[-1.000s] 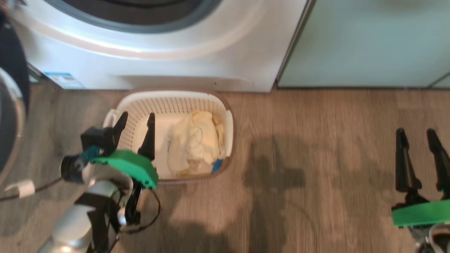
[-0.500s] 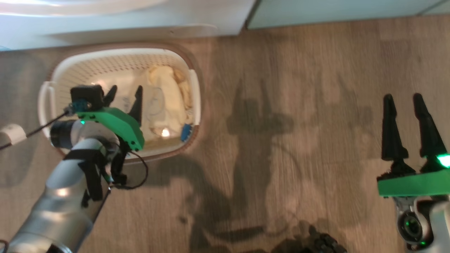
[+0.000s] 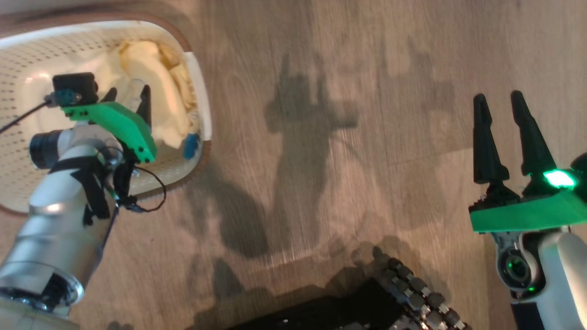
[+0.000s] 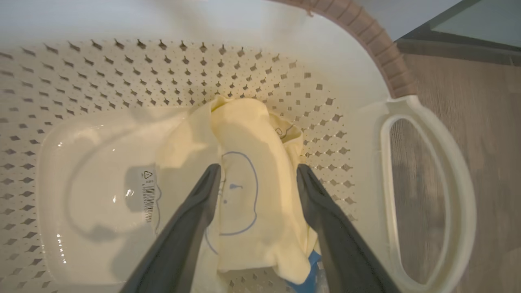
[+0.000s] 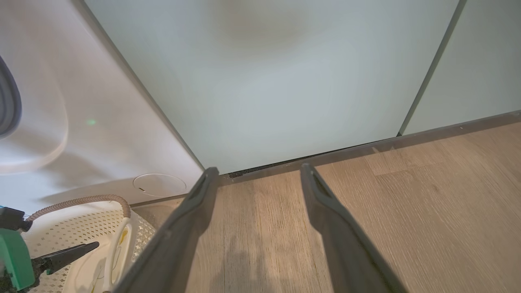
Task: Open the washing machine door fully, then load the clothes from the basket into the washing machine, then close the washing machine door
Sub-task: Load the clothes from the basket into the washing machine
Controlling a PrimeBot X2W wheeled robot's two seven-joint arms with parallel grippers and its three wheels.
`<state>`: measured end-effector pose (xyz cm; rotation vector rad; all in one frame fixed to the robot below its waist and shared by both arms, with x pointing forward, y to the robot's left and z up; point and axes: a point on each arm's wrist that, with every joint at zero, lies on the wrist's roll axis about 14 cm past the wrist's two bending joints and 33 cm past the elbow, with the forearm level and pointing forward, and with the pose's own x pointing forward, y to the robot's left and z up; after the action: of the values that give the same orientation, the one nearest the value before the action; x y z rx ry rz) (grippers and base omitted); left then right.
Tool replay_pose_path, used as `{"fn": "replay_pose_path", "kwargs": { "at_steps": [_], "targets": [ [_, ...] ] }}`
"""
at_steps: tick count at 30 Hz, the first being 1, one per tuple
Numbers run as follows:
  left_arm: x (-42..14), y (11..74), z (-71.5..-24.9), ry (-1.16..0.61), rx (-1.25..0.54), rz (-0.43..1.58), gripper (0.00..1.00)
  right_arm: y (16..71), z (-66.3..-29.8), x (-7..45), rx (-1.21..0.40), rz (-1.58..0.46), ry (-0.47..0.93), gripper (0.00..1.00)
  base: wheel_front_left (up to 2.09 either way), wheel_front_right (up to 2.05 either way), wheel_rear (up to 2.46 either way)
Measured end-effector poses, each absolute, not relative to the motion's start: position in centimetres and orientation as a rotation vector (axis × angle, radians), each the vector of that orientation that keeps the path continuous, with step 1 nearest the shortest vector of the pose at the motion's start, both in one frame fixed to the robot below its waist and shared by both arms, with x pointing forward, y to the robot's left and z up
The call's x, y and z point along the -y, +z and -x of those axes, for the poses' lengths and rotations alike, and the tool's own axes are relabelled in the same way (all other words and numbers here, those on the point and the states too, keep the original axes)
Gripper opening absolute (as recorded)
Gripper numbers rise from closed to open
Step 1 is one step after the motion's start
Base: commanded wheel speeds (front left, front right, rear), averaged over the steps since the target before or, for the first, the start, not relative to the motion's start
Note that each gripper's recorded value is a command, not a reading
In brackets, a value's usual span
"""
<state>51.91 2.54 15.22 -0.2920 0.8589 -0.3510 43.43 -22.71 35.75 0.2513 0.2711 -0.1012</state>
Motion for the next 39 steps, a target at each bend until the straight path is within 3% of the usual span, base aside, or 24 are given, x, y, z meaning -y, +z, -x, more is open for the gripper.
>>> {"fn": "replay_pose_path", "kwargs": {
  "at_steps": [24, 25, 28, 39],
  "targets": [
    [-0.2, 5.4, -49.1, -0.371, -1.182, 0.281, 1.0, 32.4, -43.5, 23.6, -0.348, -0.241, -0.144, 1.0, 0.0, 0.0, 0.0],
    [-0.2, 5.4, -49.0, -0.369, -1.191, 0.282, 0.93, 32.4, -43.5, 23.6, -0.348, -0.241, -0.144, 1.0, 0.0, 0.0, 0.0],
    [-0.5, 5.2, -48.9, -0.363, -1.199, 0.275, 0.02, 32.3, -43.5, 23.7, -0.347, -0.241, -0.146, 1.0, 0.0, 0.0, 0.0],
    [-1.2, 5.5, -49.3, -0.337, -1.163, 0.271, 0.0, 32.6, -43.8, 23.6, -0.336, -0.243, -0.141, 1.0, 0.0, 0.0, 0.0]
  ]
}}
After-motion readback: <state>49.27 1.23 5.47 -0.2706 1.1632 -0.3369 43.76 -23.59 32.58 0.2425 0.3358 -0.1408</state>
